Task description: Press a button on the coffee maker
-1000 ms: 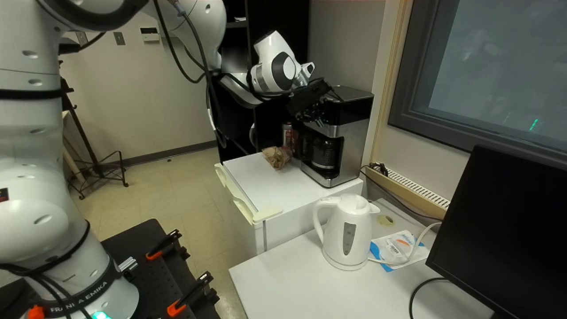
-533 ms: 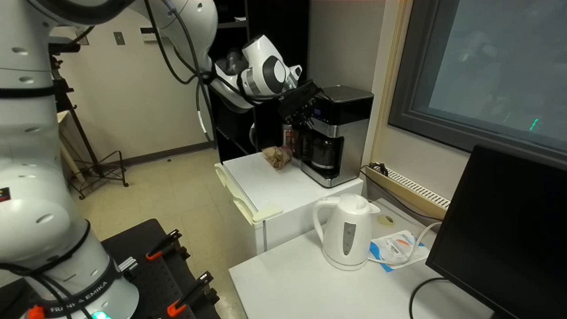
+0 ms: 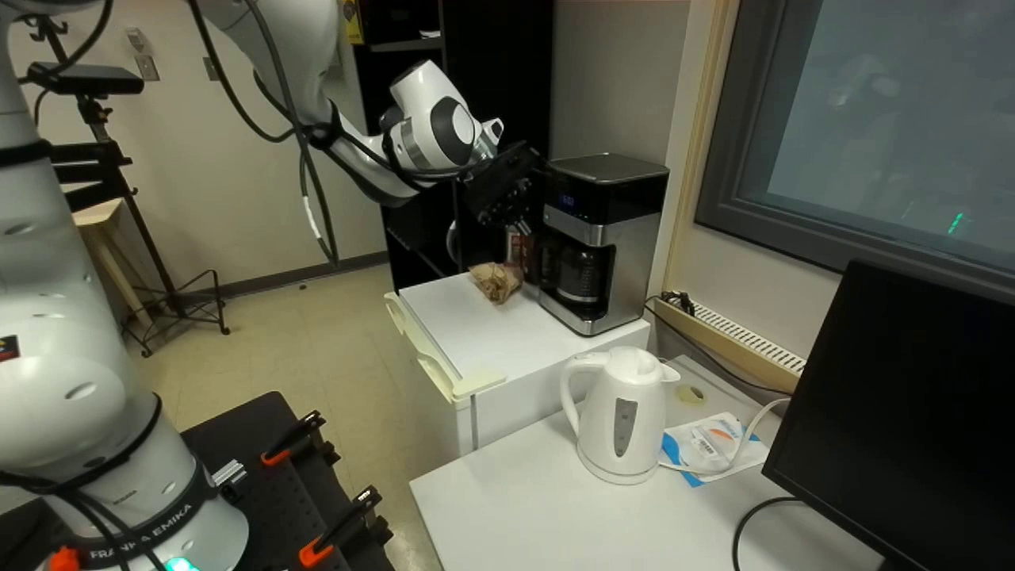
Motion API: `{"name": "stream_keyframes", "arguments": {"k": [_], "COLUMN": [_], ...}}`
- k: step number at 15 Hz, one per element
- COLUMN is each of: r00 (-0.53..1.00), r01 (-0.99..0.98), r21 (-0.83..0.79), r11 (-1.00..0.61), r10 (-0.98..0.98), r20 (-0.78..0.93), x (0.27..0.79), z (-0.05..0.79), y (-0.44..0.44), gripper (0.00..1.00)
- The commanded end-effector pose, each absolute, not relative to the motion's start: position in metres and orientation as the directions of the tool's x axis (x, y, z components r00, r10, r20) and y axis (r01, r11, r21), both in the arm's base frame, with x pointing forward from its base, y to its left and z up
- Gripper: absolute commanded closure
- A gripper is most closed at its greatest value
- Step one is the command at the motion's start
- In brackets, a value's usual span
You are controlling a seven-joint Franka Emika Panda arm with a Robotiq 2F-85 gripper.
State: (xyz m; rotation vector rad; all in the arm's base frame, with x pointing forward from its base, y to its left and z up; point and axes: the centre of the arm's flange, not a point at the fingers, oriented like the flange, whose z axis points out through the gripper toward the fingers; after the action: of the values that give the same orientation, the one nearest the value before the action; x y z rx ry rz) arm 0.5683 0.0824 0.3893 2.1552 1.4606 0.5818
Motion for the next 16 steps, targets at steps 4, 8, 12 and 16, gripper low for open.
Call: {"name": "stream_keyframes", "arguments": {"k": [4, 8, 12, 16], "r00": [0.265, 0.243, 0.343, 0.564], "r01": [0.751, 0.763, 0.784, 0.744], "r21": [0.622, 0.617, 0.525, 0.352], "r11": [-0.22, -0.194, -0.331, -0.568], "r10": [0.964, 0.97, 0.936, 0.816], "r20": [0.021, 0.004, 0.078, 0.124], "x": [0.502, 0.481, 0.464, 0.454], "z": [0.4, 0.401, 0.404, 0.407], "y": [0.09, 0.092, 0.095, 0.105], "gripper": [1.0, 1.0, 1.0, 1.0]}}
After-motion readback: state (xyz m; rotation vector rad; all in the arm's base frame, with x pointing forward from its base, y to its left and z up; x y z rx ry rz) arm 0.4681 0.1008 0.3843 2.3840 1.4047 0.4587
